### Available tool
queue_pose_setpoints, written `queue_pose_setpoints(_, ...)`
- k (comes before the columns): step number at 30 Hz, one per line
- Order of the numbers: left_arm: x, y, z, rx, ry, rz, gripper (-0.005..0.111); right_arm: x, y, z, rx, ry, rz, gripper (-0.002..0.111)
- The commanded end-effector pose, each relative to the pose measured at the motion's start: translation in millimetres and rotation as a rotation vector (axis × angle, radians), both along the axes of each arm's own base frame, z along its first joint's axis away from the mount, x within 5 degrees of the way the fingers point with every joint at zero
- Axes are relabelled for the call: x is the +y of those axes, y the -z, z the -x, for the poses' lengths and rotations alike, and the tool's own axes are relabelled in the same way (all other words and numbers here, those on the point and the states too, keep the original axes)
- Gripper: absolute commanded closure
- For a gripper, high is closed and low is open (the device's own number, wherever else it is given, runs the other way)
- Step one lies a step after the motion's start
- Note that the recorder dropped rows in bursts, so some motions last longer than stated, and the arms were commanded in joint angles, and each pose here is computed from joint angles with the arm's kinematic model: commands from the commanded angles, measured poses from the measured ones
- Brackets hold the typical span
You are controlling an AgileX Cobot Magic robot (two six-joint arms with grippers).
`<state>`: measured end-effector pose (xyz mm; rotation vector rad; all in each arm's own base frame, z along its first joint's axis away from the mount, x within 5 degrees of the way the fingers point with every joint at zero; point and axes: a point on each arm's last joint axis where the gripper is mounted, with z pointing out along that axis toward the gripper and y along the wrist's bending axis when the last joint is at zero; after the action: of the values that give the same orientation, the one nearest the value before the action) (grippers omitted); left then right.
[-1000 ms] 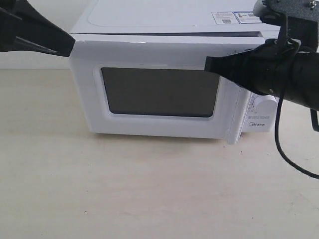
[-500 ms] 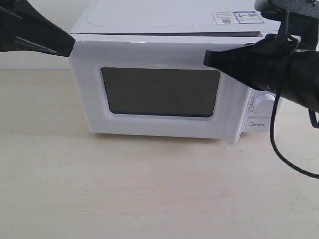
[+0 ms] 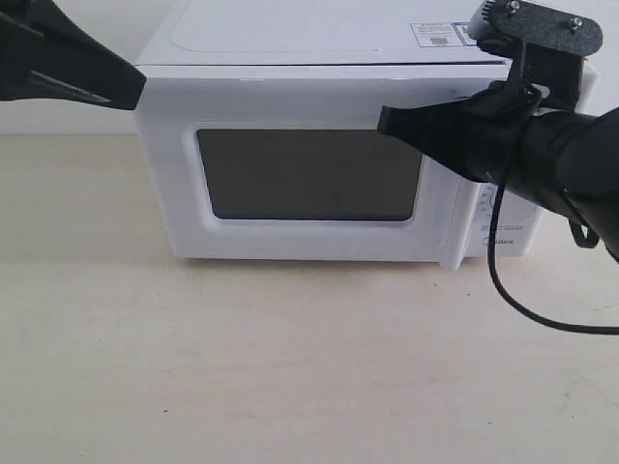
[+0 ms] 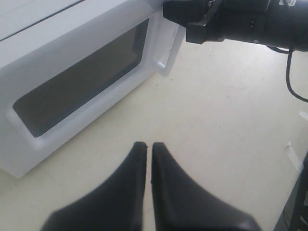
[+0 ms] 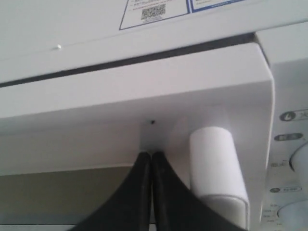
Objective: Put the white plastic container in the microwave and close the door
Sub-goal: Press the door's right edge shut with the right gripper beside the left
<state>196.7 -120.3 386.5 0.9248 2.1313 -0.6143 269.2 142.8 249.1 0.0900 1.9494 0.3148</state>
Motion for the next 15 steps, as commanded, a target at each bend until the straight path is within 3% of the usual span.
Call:
queue_pose_setpoints(1, 0.0, -3.0, 2.0, -0.003, 0.001, 0.004, 0.102, -3.2, -7.5, -6.7, -0.061, 0.044, 0.014, 0.108)
queue_pose_setpoints(7, 0.0, -3.0, 2.0, -0.003, 0.001, 0.004, 0.102, -4.1, -11.7, -4.3, -0.069, 0.036, 0.013, 0.108)
queue_pose_setpoints(15, 0.4, -3.2, 1.0, -0.014, -0.005, 0.000, 0.102, -9.6, -46.0, 21.1, -0.083, -0.085, 0.007, 0.108)
